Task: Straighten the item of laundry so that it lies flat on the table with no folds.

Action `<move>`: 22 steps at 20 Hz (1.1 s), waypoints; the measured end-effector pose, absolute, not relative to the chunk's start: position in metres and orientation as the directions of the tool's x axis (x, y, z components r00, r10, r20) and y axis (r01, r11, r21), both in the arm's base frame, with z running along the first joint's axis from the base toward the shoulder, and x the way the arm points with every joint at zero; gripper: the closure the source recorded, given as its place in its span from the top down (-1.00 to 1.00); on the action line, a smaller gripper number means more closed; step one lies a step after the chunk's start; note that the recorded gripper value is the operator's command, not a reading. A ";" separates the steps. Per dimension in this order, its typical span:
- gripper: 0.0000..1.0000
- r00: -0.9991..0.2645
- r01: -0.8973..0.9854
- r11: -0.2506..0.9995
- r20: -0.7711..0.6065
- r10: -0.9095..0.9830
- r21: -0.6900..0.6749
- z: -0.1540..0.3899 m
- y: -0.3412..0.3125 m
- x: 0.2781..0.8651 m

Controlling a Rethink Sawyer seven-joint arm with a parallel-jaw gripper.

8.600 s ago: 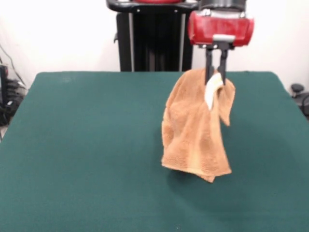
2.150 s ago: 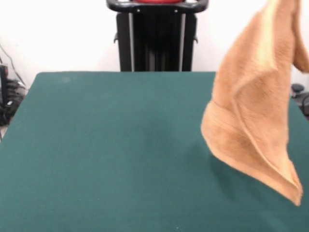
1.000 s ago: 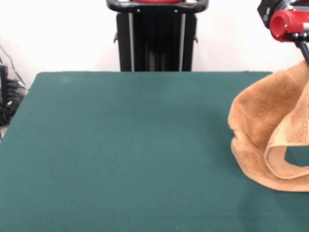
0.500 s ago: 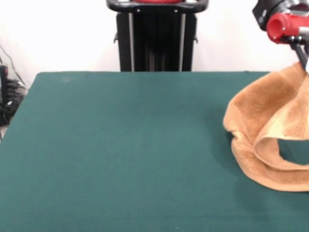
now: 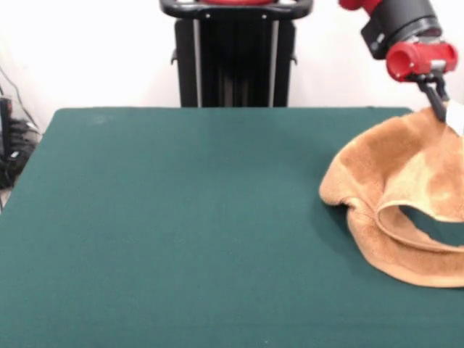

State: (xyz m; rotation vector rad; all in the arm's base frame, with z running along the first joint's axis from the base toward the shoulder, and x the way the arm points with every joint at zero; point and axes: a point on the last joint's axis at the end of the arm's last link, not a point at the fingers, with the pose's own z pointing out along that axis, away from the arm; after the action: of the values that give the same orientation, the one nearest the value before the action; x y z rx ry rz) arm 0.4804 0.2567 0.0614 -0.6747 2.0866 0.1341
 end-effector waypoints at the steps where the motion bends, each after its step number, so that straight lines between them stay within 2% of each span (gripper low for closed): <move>1: -1.00 -0.437 -0.526 0.836 -0.793 -0.426 -0.159 0.060 0.252 0.478; 10: -1.00 -0.465 -0.548 0.818 -0.747 -0.474 -0.178 0.085 0.229 0.488; 22: -1.00 -0.403 -0.521 0.823 -0.785 -0.471 -0.226 0.162 0.222 0.498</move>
State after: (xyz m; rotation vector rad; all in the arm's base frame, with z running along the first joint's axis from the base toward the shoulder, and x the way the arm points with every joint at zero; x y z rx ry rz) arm 0.4982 0.2219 0.1616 -0.7294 2.0610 0.0678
